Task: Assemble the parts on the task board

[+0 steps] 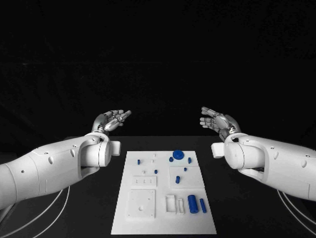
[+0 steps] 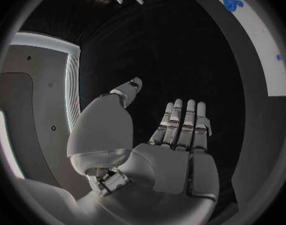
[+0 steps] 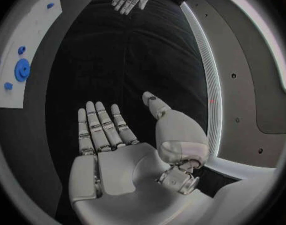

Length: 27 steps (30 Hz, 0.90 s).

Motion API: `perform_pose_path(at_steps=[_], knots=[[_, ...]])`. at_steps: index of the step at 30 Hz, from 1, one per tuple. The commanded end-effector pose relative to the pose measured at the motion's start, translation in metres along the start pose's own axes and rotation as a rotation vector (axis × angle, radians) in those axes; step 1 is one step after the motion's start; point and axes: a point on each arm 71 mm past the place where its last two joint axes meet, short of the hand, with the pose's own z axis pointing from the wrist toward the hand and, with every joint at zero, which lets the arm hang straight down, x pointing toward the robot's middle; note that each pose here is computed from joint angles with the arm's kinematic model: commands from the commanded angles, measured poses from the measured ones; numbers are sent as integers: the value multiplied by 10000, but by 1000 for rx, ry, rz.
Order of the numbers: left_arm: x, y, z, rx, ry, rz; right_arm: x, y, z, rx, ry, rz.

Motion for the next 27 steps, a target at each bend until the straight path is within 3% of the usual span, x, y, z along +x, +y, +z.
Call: perform_pose_path(at_steps=[1, 5, 12, 13, 21, 27], knots=[[-35, -44, 152, -75, 87, -50, 7, 7, 107, 114, 190, 25], [-130, -122, 279, -81, 84, -39, -93, 70, 206, 146, 224, 8], [-179, -167, 341, -84, 83, -33, -165, 119, 269, 169, 247, -5], [-172, -124, 340, -86, 101, -34, -216, 110, 340, 82, 214, -249], [-189, -104, 317, -83, 117, -29, -216, 60, 374, 18, 197, -430], [-193, -99, 250, -80, 167, -5, -153, 34, 399, -48, 214, -607]])
